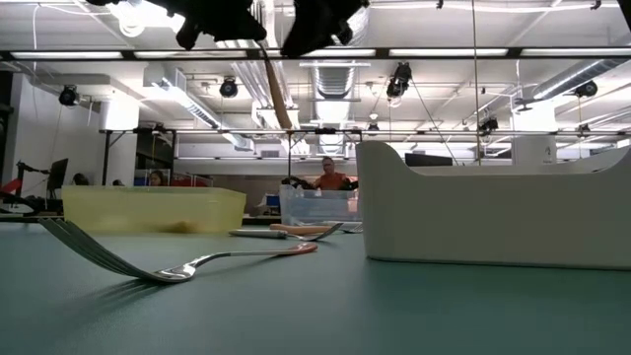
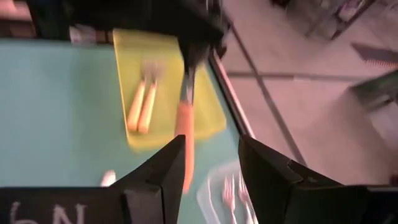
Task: Sort silverware by color (type)
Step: Put the light orange into the yellow bin
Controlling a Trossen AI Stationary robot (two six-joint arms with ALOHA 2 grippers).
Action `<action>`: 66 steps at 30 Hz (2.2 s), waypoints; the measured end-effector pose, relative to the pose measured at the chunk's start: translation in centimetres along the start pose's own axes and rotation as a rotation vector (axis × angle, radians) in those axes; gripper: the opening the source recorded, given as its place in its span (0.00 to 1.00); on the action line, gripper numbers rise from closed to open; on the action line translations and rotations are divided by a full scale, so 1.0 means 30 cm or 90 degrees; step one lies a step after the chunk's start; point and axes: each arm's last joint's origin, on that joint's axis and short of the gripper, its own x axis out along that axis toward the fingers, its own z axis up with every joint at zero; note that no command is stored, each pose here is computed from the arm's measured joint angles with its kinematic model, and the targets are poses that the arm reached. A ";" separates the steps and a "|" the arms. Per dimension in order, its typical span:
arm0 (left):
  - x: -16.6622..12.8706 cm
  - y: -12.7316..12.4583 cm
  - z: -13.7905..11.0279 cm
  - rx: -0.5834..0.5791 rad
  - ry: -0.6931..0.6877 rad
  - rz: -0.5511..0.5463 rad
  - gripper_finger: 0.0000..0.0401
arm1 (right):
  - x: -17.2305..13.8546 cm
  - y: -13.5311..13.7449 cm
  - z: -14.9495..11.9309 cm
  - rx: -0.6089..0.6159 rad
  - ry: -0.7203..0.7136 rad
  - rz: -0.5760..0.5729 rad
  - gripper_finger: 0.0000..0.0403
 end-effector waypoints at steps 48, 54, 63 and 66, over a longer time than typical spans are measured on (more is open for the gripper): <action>-0.066 0.052 0.078 -0.028 -0.048 -0.062 0.00 | 0.182 0.084 -0.055 0.014 -0.169 -0.063 0.09; -0.067 0.052 0.079 -0.001 -0.049 -0.059 0.03 | 0.164 0.074 -0.035 0.006 -0.133 -0.055 0.09; -0.100 0.083 0.114 0.111 -0.081 -0.049 0.32 | 0.144 0.017 -0.013 0.007 -0.078 -0.055 0.09; -0.120 0.105 0.133 0.156 -0.093 -0.026 0.44 | 0.146 -0.011 -0.009 0.019 -0.078 -0.042 0.09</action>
